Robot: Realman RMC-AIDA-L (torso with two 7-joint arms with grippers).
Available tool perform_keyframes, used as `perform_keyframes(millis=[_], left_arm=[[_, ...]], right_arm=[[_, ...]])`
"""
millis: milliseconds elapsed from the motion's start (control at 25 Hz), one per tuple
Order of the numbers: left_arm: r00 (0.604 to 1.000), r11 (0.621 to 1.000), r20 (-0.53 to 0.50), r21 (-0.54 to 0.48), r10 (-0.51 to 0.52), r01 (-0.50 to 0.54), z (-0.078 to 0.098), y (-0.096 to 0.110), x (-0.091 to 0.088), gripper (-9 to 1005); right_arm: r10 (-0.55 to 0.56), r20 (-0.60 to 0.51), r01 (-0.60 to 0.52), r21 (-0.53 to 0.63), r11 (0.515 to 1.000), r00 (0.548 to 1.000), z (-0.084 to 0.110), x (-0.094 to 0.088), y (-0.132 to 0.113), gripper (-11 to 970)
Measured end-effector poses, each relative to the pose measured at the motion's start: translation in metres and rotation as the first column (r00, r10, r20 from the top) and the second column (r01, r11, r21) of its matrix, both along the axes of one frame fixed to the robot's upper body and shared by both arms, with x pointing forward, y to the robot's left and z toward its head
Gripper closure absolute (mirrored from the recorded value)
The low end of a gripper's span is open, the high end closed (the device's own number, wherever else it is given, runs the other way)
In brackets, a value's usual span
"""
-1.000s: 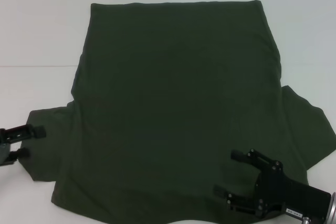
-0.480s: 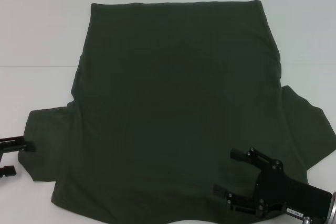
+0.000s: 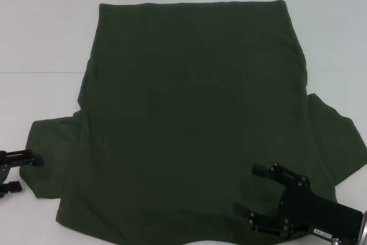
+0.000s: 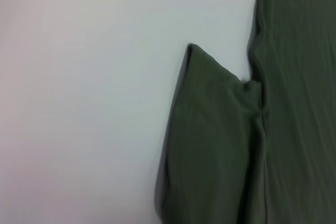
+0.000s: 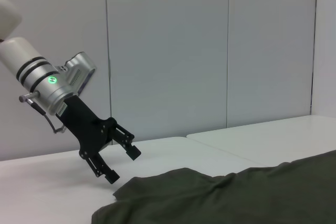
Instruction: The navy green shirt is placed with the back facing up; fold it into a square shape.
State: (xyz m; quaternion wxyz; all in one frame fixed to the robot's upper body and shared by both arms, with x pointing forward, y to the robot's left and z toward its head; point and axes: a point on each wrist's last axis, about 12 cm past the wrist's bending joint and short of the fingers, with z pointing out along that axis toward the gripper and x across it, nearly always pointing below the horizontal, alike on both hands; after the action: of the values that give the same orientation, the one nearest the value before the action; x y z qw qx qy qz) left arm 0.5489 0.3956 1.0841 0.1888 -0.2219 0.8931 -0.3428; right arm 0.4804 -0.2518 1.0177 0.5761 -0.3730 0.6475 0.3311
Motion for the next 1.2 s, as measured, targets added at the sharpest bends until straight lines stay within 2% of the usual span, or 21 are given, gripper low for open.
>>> perform_keyframes(millis=[560, 1200], left_arm=[[1.000, 0.999, -0.005, 0.014, 0.031, -0.031, -0.012, -0.003, 0.002, 105], [1.000, 1.000, 0.003, 0.011, 0.026, -0.026, -0.012, -0.011, 0.008, 152]], right_arm=[[-0.001, -0.001, 0.001, 0.003, 1.000, 1.000, 0.000, 0.000, 0.001, 28], [0.000, 0.000, 0.000, 0.002, 1.000, 1.000, 0.000, 0.001, 0.001, 28]])
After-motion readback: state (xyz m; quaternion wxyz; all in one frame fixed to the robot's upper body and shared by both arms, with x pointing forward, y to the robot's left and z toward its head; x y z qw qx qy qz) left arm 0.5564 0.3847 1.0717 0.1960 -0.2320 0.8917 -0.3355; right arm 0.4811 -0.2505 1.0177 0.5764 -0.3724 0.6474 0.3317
